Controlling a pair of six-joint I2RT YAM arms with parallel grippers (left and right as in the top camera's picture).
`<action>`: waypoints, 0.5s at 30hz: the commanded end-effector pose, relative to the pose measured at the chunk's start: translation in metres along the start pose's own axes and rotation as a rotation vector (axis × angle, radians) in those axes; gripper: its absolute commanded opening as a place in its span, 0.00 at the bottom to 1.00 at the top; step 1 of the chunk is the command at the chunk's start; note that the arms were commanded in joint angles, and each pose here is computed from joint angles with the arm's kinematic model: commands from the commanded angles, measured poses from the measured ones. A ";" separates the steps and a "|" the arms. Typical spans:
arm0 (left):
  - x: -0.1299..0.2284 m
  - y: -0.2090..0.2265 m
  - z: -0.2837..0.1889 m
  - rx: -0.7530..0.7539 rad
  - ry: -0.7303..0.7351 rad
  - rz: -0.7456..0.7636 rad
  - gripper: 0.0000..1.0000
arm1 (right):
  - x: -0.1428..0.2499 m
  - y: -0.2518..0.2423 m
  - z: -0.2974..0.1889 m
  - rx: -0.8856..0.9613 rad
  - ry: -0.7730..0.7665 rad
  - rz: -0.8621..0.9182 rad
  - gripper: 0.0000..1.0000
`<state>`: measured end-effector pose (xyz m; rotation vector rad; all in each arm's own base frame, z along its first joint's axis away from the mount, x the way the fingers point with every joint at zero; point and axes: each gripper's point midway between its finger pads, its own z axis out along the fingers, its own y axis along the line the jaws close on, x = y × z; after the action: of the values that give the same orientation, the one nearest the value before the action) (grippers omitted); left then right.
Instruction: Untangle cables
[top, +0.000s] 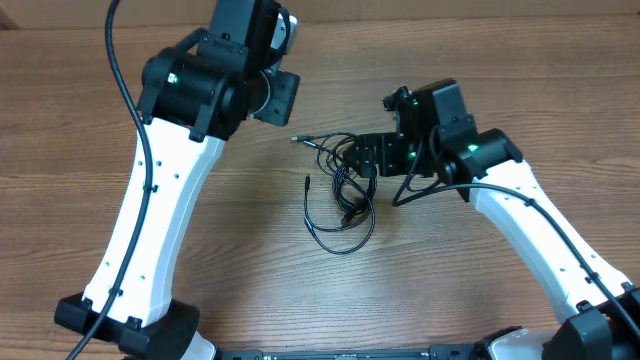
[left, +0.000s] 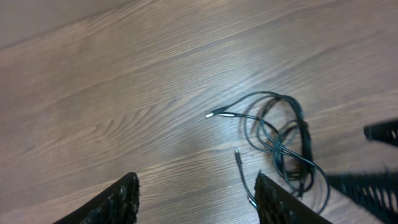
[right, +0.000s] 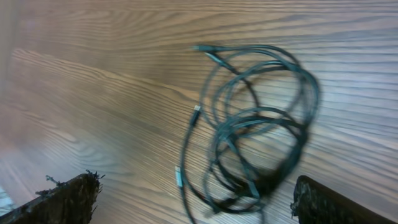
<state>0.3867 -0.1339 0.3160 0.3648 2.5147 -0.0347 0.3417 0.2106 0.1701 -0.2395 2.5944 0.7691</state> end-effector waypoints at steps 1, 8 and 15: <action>0.000 0.014 0.018 -0.047 0.031 -0.074 0.63 | 0.005 0.007 0.017 -0.010 0.025 0.066 1.00; 0.006 0.014 0.047 -0.056 0.103 -0.069 0.72 | 0.023 -0.025 0.045 0.124 0.107 0.008 1.00; 0.007 0.014 0.059 -0.059 0.122 -0.068 0.74 | 0.042 -0.036 0.054 0.143 0.201 -0.084 1.00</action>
<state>0.4124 -0.1260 0.2670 0.2876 2.6414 0.0216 0.3333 0.2105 0.1033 -0.2989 2.7904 0.5991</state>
